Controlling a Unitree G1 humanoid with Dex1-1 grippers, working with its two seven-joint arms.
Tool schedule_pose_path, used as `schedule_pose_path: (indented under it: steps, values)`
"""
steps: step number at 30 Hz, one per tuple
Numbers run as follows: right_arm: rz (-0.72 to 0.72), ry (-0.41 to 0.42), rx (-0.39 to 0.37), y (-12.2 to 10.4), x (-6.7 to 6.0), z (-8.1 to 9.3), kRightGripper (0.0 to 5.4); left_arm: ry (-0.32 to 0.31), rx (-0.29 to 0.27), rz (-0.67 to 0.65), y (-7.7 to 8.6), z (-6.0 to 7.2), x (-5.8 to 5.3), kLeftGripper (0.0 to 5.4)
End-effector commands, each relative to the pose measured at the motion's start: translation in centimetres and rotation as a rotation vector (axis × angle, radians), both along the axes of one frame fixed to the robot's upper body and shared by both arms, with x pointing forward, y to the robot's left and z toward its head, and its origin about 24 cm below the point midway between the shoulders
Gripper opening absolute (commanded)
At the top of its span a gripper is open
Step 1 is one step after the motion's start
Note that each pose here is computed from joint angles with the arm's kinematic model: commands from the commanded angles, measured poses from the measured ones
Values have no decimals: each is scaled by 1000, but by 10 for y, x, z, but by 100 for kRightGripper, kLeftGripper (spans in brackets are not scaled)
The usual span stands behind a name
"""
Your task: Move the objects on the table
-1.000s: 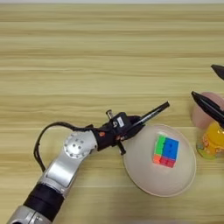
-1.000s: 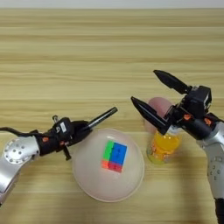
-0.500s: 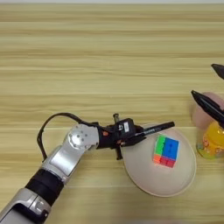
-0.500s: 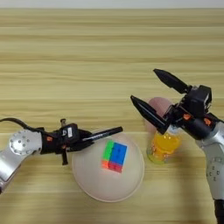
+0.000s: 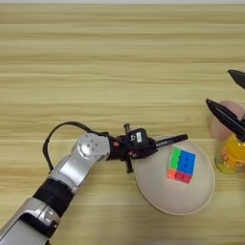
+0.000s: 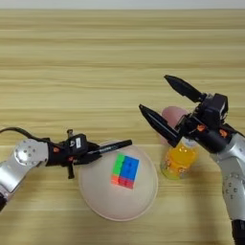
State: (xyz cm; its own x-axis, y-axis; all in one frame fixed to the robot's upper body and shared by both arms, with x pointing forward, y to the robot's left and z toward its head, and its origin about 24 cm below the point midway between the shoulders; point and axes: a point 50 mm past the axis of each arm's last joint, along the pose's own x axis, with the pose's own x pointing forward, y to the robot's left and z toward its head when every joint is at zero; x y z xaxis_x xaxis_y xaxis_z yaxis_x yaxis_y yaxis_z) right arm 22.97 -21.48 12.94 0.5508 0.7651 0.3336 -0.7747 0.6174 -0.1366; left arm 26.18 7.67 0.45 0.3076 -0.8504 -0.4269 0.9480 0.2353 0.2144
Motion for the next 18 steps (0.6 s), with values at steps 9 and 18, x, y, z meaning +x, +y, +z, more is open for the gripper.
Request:
schedule_pose_path:
  steps: [9, 18]
  values:
    - [13, 2, -2, 1, -1, 1, 540, 15, 89, 10, -4, -9, 9, 108]
    - [14, -1, 0, 1, -1, 2, 540, 1, 134, -20, -7, -11, 13, 108]
